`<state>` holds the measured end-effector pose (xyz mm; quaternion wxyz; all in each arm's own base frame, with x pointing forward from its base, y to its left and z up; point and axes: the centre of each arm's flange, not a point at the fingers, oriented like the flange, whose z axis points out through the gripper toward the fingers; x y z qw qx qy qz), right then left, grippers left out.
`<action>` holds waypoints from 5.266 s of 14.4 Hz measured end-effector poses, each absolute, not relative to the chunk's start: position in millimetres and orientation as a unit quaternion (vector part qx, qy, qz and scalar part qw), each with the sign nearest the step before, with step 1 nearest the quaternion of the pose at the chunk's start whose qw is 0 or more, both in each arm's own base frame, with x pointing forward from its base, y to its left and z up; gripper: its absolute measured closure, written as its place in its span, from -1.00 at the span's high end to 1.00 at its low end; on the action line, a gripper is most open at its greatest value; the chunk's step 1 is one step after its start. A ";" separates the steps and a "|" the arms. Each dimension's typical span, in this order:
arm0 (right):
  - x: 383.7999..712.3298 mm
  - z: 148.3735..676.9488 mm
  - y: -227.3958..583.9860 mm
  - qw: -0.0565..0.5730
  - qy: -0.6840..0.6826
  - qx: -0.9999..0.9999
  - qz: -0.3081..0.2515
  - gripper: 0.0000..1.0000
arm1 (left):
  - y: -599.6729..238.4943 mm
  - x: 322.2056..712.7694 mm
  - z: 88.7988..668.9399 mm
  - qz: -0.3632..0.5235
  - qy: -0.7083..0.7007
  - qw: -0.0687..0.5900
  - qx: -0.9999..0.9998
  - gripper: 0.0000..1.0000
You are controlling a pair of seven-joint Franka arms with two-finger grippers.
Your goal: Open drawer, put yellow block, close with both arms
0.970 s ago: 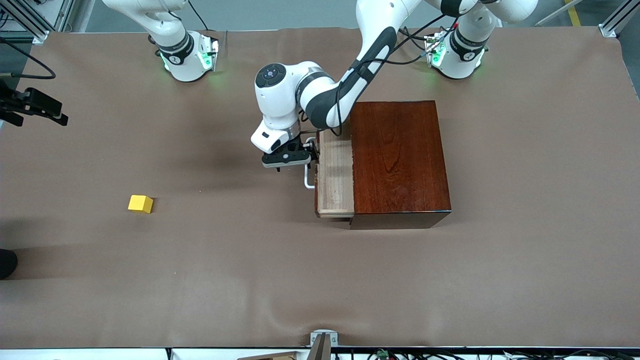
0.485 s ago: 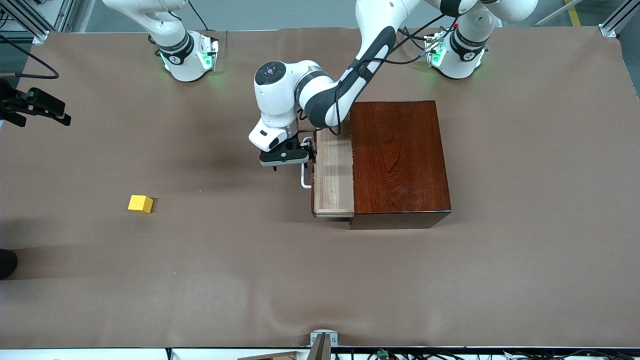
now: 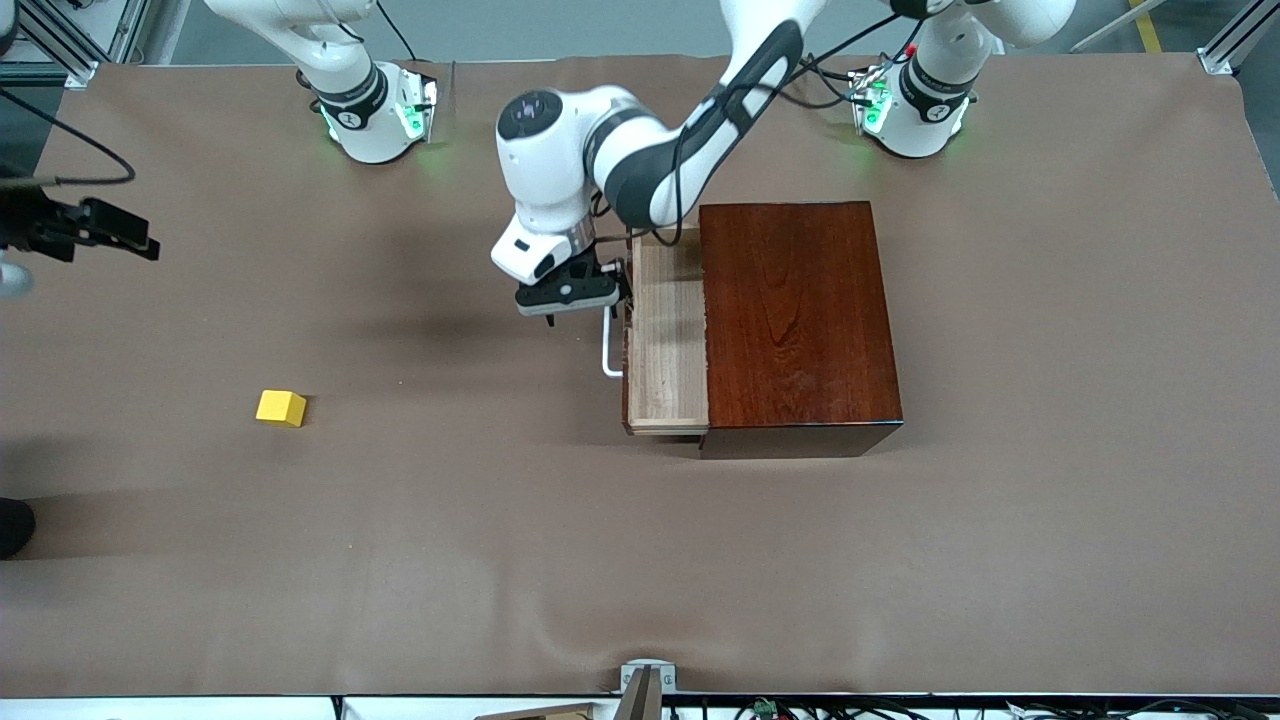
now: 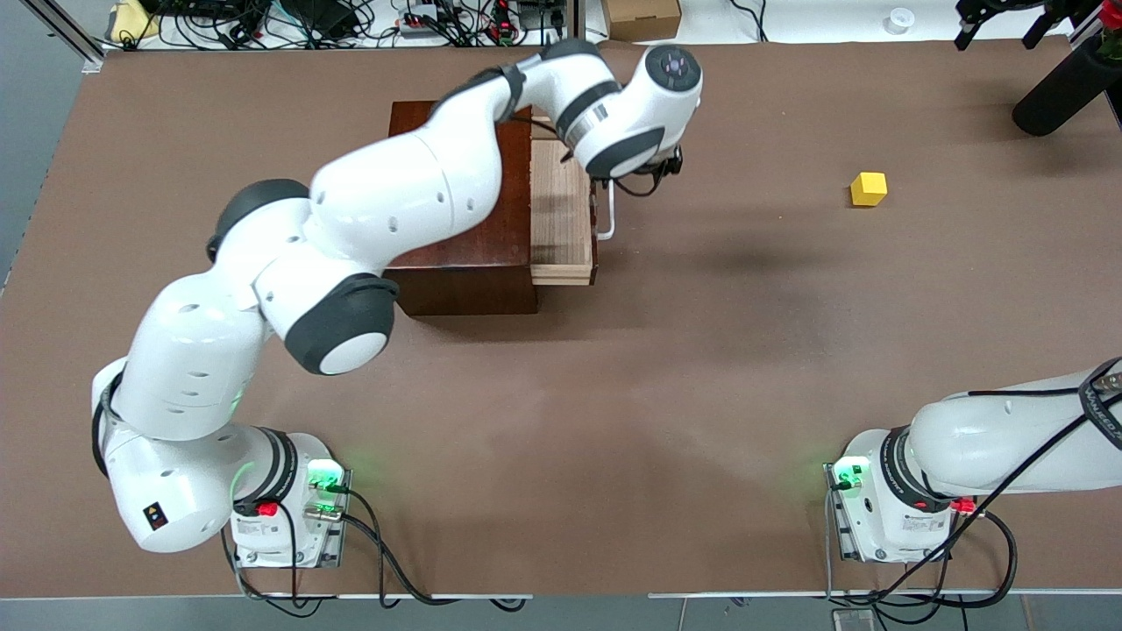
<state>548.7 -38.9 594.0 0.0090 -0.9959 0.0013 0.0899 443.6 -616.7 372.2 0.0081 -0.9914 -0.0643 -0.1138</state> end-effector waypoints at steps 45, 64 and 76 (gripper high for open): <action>574.7 207.4 -87.8 0.008 0.068 -0.997 0.018 0.74 | -49.7 549.2 660.6 -0.009 0.039 0.026 -0.999 1.00; 588.7 270.2 -37.3 0.018 0.154 -0.987 0.033 0.11 | -53.2 537.3 652.9 0.003 0.043 0.022 -0.999 1.00; 589.1 342.3 124.2 0.005 0.323 -0.945 0.046 0.11 | -47.3 531.3 655.6 0.003 0.038 0.023 -0.999 1.00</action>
